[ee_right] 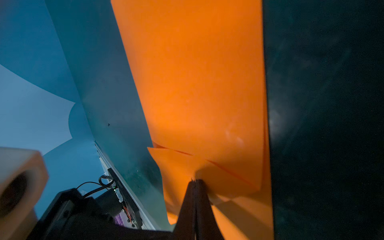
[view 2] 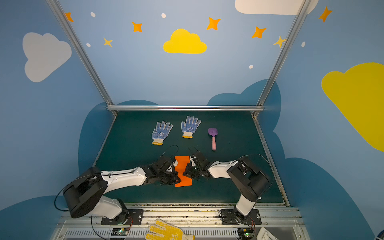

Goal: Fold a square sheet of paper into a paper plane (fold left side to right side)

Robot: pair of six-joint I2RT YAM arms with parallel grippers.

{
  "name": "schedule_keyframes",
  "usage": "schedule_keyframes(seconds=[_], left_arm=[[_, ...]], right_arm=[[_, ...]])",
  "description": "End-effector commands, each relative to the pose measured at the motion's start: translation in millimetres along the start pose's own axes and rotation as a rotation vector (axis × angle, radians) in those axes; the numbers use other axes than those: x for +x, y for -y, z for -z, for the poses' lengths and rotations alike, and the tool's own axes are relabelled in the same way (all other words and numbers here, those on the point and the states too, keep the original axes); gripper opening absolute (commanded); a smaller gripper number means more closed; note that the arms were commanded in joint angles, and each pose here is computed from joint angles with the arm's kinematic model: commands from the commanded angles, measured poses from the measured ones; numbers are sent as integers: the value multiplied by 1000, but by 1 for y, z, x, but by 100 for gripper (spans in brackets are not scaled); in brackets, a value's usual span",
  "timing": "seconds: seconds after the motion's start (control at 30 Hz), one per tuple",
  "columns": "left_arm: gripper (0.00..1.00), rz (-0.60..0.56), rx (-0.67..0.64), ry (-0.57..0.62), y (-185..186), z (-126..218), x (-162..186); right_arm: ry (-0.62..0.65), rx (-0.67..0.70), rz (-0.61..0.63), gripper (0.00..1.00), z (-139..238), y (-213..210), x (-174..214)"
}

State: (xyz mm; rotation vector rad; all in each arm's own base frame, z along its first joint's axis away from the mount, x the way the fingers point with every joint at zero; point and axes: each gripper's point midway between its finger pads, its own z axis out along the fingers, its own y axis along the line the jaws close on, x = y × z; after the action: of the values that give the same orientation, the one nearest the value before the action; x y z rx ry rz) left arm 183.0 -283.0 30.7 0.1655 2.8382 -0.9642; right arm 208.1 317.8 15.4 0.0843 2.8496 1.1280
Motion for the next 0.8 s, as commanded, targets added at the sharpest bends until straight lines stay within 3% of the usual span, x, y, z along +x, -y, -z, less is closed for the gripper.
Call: schedule_keyframes(seconds=[0.0,0.77], left_arm=[[4,-21,-19,3,-5,-4,-1],[4,41,-113,-44,-55,4,44]], right_arm=[[-45,223,-85,0,-7,64,20],[-38,225,-111,0,-7,68,22]])
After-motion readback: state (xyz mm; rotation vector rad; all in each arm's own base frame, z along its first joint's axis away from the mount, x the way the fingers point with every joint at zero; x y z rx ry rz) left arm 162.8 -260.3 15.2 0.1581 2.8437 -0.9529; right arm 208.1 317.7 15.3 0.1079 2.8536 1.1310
